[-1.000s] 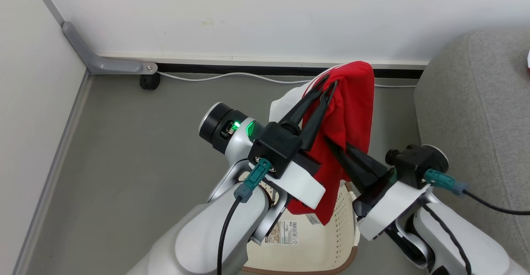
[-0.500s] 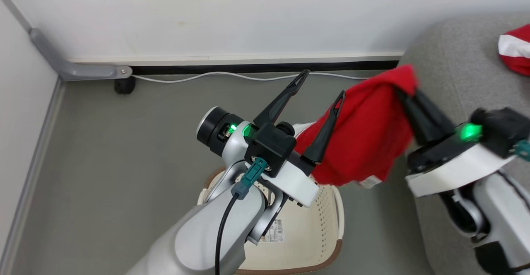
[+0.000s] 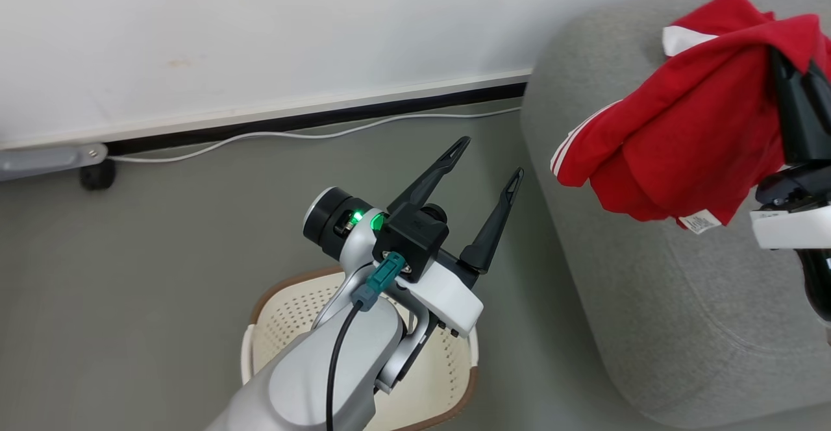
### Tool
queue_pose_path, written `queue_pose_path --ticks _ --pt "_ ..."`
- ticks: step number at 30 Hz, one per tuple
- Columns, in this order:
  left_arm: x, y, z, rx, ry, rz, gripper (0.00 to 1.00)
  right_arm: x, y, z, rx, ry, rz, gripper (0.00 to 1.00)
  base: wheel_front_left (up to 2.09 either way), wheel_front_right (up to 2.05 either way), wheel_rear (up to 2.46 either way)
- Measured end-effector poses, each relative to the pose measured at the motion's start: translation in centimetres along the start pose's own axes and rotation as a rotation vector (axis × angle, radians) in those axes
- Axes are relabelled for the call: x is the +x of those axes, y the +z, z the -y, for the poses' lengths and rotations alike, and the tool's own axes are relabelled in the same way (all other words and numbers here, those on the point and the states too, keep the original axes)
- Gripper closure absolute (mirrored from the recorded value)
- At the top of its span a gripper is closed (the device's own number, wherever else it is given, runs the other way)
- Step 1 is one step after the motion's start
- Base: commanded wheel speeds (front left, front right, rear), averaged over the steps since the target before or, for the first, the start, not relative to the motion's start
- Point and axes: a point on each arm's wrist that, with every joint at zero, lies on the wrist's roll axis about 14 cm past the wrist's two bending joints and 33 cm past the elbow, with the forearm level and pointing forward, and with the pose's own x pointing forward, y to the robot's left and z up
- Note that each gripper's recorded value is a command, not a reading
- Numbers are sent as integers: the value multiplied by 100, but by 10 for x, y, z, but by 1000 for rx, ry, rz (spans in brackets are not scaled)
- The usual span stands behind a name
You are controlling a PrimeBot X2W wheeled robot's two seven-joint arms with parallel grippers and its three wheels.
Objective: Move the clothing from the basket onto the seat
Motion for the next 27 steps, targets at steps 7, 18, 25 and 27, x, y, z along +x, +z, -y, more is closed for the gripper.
queue_pose_path --ticks 7,18,25,27 --pt "10 -12 33 -58 -104 -22 0 -29 26 40 -65 -121 24 100 0 0 0" --pt "25 -20 92 -132 -272 -29 0 -100 66 93 -165 -335 35 100 0 0 0" --pt "28 -31 121 -174 -371 -42 0 -136 84 127 -258 -456 8 100 0 0 0" --pt "27 -42 124 -194 -390 -63 0 -138 81 142 -306 -483 -32 100 0 0 0"
